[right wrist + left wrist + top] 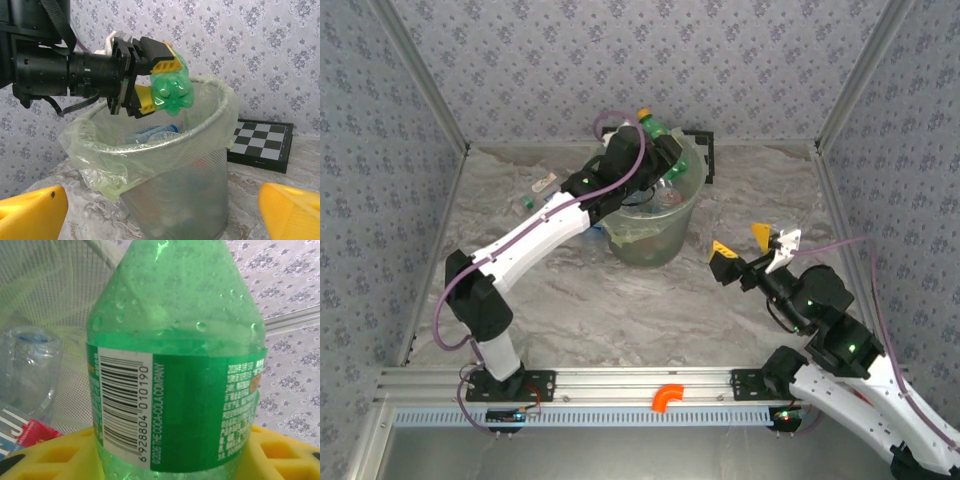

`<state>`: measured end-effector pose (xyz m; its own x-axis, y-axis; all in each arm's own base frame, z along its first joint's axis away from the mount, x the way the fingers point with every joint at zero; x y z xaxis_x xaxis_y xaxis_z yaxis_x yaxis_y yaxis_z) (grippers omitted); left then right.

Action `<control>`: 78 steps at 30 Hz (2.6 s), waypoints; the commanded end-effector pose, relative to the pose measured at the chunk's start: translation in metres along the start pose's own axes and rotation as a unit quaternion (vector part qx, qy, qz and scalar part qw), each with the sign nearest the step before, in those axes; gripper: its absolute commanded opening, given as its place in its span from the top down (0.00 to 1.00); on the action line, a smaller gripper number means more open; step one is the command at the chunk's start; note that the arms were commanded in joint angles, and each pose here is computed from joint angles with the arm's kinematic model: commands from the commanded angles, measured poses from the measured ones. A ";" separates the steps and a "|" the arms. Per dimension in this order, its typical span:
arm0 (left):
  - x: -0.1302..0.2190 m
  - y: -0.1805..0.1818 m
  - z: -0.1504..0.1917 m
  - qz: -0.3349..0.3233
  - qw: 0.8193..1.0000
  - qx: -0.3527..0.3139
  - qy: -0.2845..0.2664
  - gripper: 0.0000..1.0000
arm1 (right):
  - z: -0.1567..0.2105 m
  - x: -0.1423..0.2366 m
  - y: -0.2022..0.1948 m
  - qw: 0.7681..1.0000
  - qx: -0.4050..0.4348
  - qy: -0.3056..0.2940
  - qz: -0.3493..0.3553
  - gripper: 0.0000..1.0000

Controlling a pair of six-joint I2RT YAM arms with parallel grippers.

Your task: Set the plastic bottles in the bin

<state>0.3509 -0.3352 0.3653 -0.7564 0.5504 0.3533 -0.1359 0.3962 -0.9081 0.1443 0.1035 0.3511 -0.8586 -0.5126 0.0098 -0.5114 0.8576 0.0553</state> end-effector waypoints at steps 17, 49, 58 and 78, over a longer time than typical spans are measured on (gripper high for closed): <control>0.018 -0.033 -0.002 0.037 0.999 0.001 0.008 0.02 | -0.006 0.004 -0.003 1.000 -0.012 -0.015 0.010 0.01; 0.144 0.051 -0.137 -0.104 0.974 -0.182 -0.084 0.00 | -0.013 -0.043 0.037 0.998 0.021 0.015 -0.058 0.01; 0.137 0.127 -0.194 -0.203 0.959 -0.168 -0.107 0.00 | -0.018 -0.052 0.050 0.994 0.067 0.010 -0.091 0.01; 0.015 0.248 -0.267 -0.392 0.876 -0.282 0.003 0.02 | 0.029 -0.054 0.044 0.991 0.053 0.000 -0.125 0.01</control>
<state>0.4647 -0.0350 0.2016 -0.5697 -0.0388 0.8209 -0.3291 0.9261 -0.1846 0.1679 0.1689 0.3195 -0.7171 -0.6945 0.0580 -0.6969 0.7136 -0.0717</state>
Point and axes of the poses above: each hand's point on the last joint's axis, 136 mm out from that joint toward the fingers, its own x axis back along the fingers, its own y axis along the line the jaws close on, z = x × y, the point moved 6 cm from there along x, back along the fingers, and after that the axes turned 10 degrees about x, right-handed, at the moved point
